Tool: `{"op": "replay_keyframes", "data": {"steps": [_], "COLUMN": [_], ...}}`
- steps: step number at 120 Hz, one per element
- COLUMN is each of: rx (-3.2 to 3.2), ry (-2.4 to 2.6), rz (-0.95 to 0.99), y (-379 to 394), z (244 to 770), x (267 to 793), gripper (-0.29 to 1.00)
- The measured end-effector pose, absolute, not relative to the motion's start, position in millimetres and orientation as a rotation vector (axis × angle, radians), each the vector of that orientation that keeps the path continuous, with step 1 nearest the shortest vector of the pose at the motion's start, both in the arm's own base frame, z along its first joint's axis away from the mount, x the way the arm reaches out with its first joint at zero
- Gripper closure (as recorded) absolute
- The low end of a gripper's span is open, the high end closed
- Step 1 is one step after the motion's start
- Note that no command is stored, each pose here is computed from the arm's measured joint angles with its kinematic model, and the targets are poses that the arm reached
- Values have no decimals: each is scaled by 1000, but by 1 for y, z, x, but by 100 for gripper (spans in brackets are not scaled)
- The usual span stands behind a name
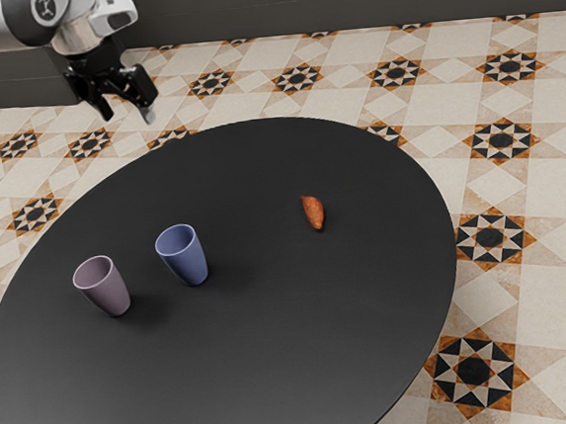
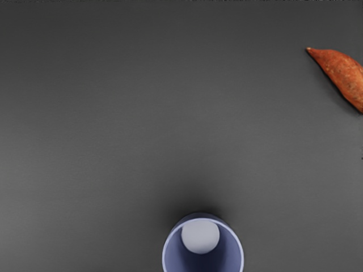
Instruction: Place the right cup onto the left cup
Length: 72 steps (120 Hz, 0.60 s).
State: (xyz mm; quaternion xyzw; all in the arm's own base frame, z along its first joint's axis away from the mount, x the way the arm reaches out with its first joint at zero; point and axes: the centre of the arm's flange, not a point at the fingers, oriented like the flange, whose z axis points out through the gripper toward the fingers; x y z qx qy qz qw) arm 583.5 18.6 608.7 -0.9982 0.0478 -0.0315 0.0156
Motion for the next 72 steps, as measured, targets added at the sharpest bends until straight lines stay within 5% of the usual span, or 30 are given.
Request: {"op": "replay_keyframes", "data": {"steps": [18, 45, 72], "rx": [-3106, -3126, -3178], "ry": [159, -34, -352], "rz": [-102, 16, 90], "y": [20, -7, -14], "z": [597, 511, 440], "x": [587, 612, 566], "gripper": [1, 1, 2]}}
